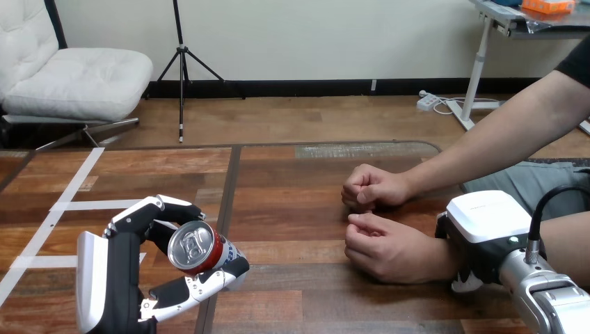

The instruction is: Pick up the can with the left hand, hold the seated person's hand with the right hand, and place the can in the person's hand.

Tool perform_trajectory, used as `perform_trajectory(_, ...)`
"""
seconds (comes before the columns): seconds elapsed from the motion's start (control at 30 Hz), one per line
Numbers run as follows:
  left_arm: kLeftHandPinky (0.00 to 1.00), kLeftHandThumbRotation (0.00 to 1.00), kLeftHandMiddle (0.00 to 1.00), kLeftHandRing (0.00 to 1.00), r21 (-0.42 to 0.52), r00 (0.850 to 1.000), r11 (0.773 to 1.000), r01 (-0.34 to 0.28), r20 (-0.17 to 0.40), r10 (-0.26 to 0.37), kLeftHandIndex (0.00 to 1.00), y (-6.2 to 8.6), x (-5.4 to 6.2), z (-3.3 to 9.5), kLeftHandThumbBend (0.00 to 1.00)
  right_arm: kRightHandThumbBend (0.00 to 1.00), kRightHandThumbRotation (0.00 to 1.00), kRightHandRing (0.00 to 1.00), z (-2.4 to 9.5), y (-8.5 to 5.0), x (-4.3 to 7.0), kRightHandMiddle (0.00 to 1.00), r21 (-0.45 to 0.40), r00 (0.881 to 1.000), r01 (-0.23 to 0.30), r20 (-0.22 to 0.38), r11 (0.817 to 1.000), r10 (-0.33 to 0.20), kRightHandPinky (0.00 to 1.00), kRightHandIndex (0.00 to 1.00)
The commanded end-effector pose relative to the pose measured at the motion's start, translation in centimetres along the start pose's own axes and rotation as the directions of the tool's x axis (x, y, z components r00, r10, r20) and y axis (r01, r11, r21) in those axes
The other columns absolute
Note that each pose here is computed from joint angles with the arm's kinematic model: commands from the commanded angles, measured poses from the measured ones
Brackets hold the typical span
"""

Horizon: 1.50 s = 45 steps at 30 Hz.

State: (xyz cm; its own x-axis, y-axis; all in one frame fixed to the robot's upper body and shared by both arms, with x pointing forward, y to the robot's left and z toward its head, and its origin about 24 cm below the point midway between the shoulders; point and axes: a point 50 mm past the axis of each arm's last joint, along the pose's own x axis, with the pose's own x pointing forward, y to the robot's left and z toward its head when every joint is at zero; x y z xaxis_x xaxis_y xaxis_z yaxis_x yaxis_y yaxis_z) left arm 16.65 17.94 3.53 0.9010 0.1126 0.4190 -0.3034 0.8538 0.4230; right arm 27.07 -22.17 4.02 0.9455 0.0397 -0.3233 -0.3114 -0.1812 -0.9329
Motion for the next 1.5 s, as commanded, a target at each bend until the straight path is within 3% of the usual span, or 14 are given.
perform_trajectory(0.0, 0.3, 0.0, 0.41, 0.37, -0.042, 0.994, 0.997, -0.057, 0.09, 0.061, 0.42, 0.27, 1.43, 1.66, 0.72, 0.72, 0.0, 0.47, -0.52, -1.05, 0.77, 0.53, -0.003, 0.999, 0.042, -0.016, 0.999, -0.042, 0.4, 0.57)
perform_trajectory(0.5, 0.3, 0.0, 0.41, 0.36, -0.044, 0.995, 0.997, -0.059, 0.084, 0.062, 0.42, 0.22, 1.47, 1.61, 0.72, 0.7, 0.0, 0.36, -0.72, -1.05, 0.84, 0.44, 0.058, 0.997, 0.072, -0.019, 0.996, -0.071, 0.29, 0.52)
perform_trajectory(0.67, 0.3, 0.0, 0.41, 0.36, -0.044, 0.994, 0.997, -0.058, 0.087, 0.062, 0.42, 0.21, 1.48, 1.6, 0.72, 0.7, 0.0, 0.32, -0.83, -1.07, 0.93, 0.41, 0.083, 0.998, 0.056, -0.025, 0.995, -0.054, 0.25, 0.52)
perform_trajectory(1.47, 0.3, 0.0, 0.41, 0.37, -0.037, 0.994, 0.997, -0.061, 0.085, 0.064, 0.42, 0.13, 1.56, 1.56, 0.71, 0.69, 0.0, 0.32, -1.07, -1.43, 0.99, 0.41, 0.118, 0.997, 0.069, -0.025, 0.991, -0.066, 0.24, 0.54)
